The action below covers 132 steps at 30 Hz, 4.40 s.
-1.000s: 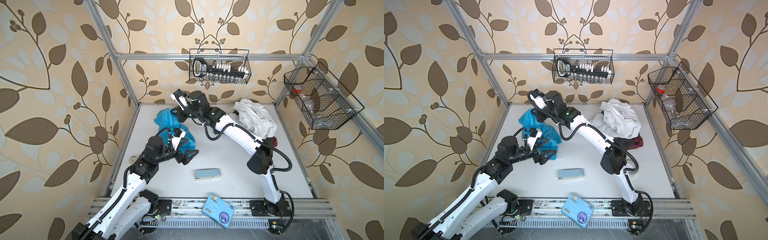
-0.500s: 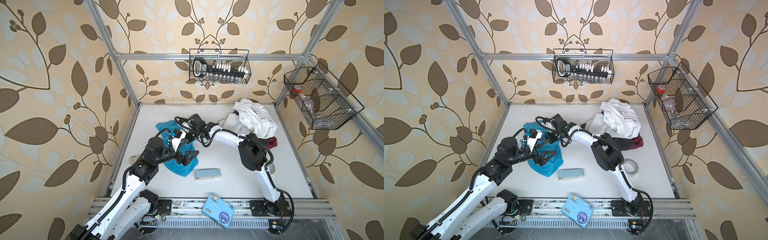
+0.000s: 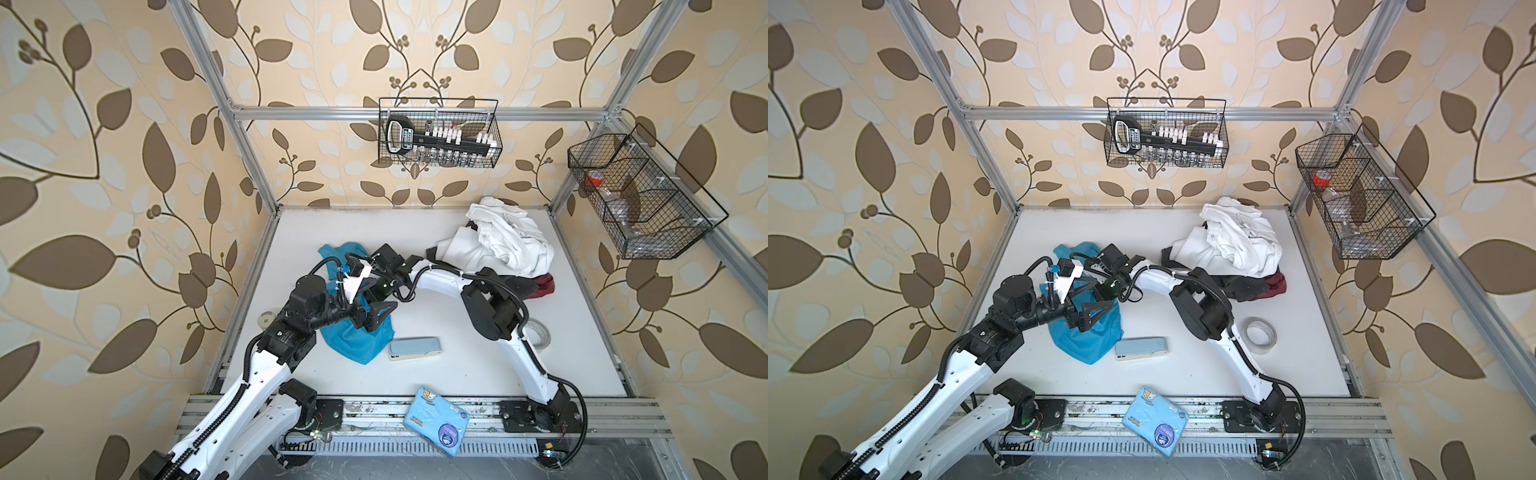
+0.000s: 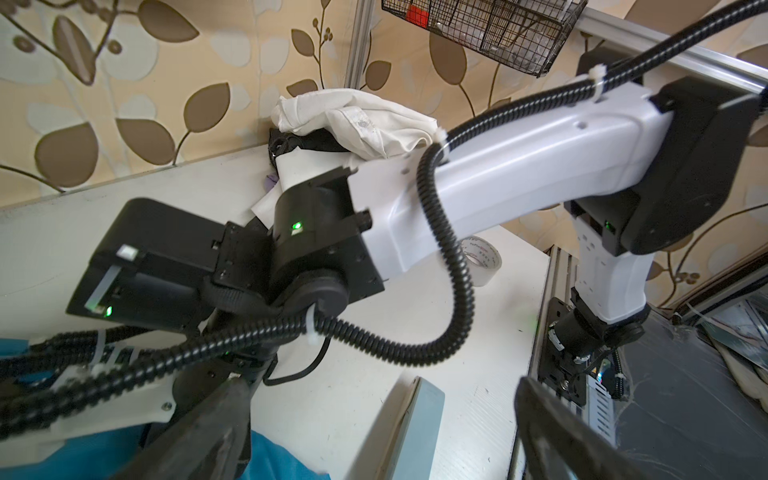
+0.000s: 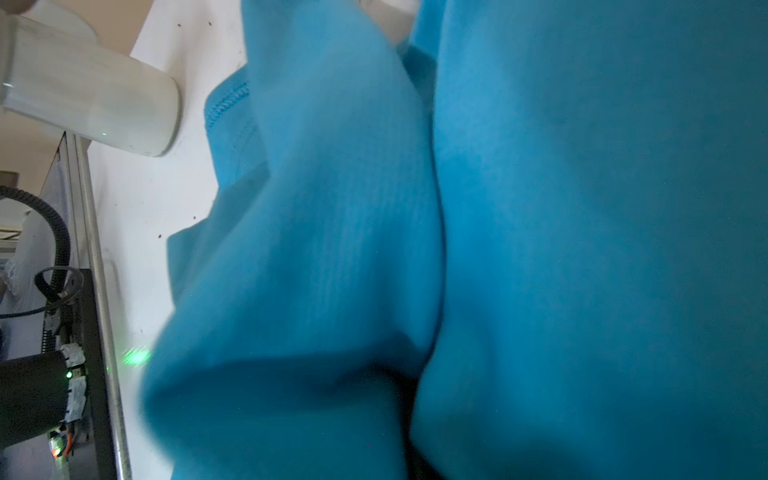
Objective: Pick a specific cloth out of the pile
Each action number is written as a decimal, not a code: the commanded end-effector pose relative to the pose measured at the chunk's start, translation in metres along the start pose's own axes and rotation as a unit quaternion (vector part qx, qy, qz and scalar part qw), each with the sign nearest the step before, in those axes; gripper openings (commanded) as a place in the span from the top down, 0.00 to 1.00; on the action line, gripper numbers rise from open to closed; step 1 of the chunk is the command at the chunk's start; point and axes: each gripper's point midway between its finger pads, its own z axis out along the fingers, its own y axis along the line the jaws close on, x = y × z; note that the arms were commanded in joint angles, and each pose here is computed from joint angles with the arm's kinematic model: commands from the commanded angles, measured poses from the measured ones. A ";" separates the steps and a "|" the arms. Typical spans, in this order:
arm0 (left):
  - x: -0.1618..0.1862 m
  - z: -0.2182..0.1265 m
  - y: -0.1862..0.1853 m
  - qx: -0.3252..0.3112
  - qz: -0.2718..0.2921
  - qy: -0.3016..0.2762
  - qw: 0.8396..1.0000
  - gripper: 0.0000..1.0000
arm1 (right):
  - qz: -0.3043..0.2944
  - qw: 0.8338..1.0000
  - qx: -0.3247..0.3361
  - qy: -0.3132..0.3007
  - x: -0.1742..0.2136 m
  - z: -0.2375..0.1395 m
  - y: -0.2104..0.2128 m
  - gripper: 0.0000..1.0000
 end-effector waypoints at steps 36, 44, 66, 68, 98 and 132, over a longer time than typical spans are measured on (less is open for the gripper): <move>-0.009 -0.007 -0.003 -0.015 0.009 -0.031 0.999 0.01 | 0.058 0.971 -0.128 -0.196 -0.123 0.004 0.004 0.01; -0.010 -0.011 -0.010 -0.011 0.019 -0.035 0.999 0.01 | 0.045 0.981 -0.057 -0.182 -0.115 -0.041 0.016 0.00; -0.010 -0.034 0.050 -0.237 0.033 -0.025 0.971 0.01 | 0.120 0.907 0.268 -0.302 0.021 -0.350 -0.057 0.00; -0.006 -0.039 0.073 -0.299 0.031 -0.019 0.953 0.01 | 0.131 0.887 0.293 -0.332 0.040 -0.379 -0.065 0.00; 0.109 -0.078 0.258 -0.525 -0.081 -0.022 0.847 0.01 | 0.132 0.741 0.520 -0.404 0.205 -0.422 -0.198 0.01; 0.129 -0.043 0.278 -0.475 -0.057 -0.002 0.878 0.01 | 0.084 0.743 0.482 -0.457 0.206 -0.396 -0.216 0.00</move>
